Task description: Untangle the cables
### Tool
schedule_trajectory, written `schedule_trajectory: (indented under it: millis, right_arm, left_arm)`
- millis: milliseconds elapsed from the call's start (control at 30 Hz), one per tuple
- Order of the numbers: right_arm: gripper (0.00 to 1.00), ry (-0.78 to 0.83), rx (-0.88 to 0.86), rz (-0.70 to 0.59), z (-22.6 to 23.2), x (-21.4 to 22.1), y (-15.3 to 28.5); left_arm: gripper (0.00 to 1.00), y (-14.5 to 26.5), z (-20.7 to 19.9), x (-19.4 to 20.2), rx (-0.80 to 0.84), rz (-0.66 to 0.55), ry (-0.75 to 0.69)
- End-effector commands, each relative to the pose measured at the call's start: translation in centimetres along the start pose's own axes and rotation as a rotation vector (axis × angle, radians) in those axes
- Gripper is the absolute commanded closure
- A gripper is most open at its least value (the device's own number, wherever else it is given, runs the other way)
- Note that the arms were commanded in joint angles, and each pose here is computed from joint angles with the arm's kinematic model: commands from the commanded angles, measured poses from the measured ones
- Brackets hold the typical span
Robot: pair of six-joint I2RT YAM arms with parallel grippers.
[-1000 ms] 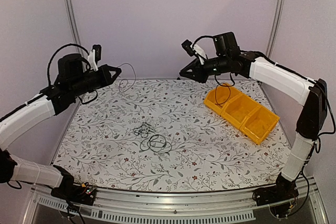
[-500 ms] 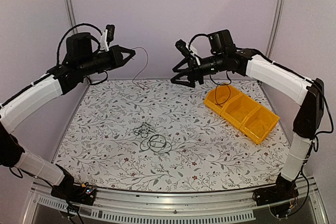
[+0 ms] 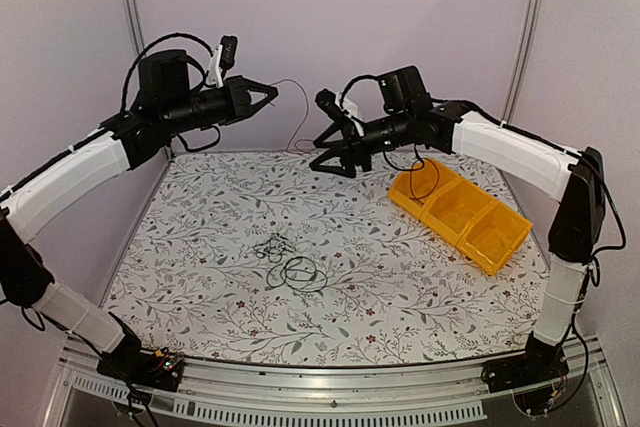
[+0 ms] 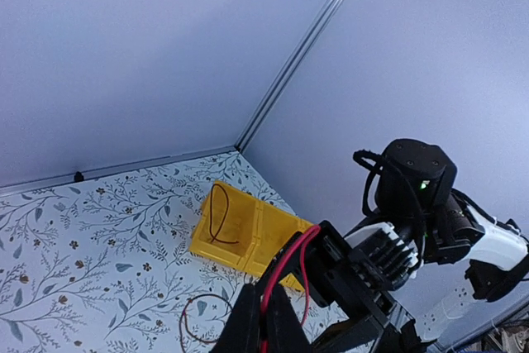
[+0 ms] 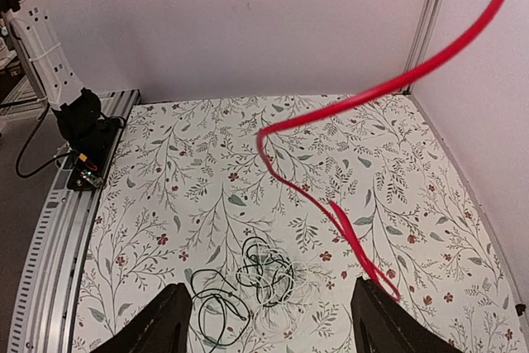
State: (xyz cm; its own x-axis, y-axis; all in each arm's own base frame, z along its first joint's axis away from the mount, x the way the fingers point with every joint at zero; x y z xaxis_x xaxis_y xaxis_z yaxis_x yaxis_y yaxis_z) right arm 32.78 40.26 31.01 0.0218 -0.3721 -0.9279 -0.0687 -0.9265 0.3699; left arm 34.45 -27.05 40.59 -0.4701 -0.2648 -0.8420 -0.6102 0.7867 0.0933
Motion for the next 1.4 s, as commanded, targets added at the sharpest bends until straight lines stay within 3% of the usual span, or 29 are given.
schedule_trajectory:
  millis: [0,367,467,567,667,767,867,1133,1233,1367]
  right_arm:
    - [0.30,0.018,0.113,-0.009,-2.0,-0.9,-0.1]
    - [0.38,0.050,0.224,0.040,-3.7,-0.2,0.0]
    - [0.57,0.050,0.222,0.044,-3.8,0.1,-0.2]
    - [0.90,0.034,0.223,0.041,-3.8,0.1,-0.2]
    - [0.99,0.024,0.247,0.042,-4.1,0.1,-0.1]
    - [1.00,0.013,0.268,0.038,-4.4,-0.1,0.4]
    - [1.00,-0.050,0.302,0.017,-5.6,-0.2,2.2]
    - [1.00,-0.342,0.523,-0.015,-12.9,4.8,12.0]
    - [1.00,-0.405,0.604,-0.012,-14.7,6.6,14.6]
    - [1.00,-0.403,0.650,0.011,-15.6,7.7,15.7]
  left_arm:
    - [1.00,-0.6,-1.6,-0.5,0.056,0.003,0.000]
    - [1.00,-1.1,-1.8,-0.2,0.072,0.008,0.005]
    - [1.00,-1.3,-1.7,-0.2,0.076,0.006,0.010]
    - [1.00,-1.3,-1.7,-0.3,0.074,0.003,0.008]
    - [1.00,-1.3,-1.6,-0.3,0.067,0.003,0.003]
    - [1.00,-1.1,-1.0,0.1,0.038,0.010,-0.001]
    - [1.00,0.0,1.4,0.8,-0.092,0.010,0.001]
    - [1.00,9.9,10.8,2.1,-0.499,-0.086,0.064]
    - [1.00,12.1,12.7,2.4,-0.562,-0.122,0.105]
    - [1.00,11.1,12.7,3.0,-0.487,-0.155,0.164]
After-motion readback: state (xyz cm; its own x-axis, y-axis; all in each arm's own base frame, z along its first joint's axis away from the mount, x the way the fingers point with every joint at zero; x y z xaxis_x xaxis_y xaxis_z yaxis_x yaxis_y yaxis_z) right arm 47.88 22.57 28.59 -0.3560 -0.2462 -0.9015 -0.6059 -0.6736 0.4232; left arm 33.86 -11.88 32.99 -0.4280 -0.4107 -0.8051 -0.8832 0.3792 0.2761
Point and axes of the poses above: each gripper's point midway between its finger pads, its own y axis back along the fingers, its own z axis along the line the jaws close on, x = y × z, the point moved 3 cm from there along y, back along the fingers, and after that the axes turned 1 degree about y, right-handed, at the moved point
